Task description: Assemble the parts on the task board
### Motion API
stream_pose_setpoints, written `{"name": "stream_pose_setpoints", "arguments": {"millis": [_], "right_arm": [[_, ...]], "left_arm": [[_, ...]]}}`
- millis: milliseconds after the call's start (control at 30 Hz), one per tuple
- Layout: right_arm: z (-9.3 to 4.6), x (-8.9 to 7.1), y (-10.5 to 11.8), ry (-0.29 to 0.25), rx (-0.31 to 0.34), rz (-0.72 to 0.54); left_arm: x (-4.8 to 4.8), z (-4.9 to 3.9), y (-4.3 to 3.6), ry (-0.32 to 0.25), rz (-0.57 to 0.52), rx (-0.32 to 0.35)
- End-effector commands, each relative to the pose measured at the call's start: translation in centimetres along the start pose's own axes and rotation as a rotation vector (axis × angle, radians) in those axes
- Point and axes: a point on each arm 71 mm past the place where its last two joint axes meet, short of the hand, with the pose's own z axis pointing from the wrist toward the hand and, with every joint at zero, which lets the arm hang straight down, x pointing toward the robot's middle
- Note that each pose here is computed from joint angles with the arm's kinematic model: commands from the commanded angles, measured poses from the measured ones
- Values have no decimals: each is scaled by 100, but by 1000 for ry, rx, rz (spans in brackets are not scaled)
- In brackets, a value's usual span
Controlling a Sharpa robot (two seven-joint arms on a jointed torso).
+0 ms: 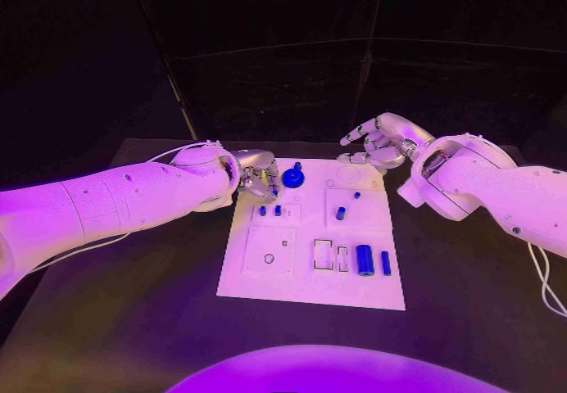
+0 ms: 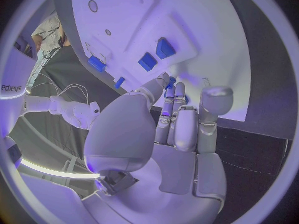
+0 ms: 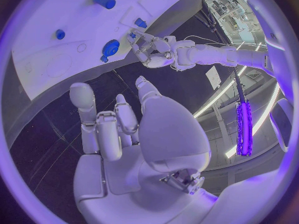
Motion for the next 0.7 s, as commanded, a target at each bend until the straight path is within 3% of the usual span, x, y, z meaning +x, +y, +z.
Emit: {"name": "stream_pose_setpoints", "arguments": {"millis": [33, 700], "right_arm": [[4, -4, 15, 3, -10, 0], [5, -10, 4, 1, -7, -1]], "left_arm": [[21, 3, -2, 21, -8, 0], [25, 1, 30, 29, -7, -18]]}}
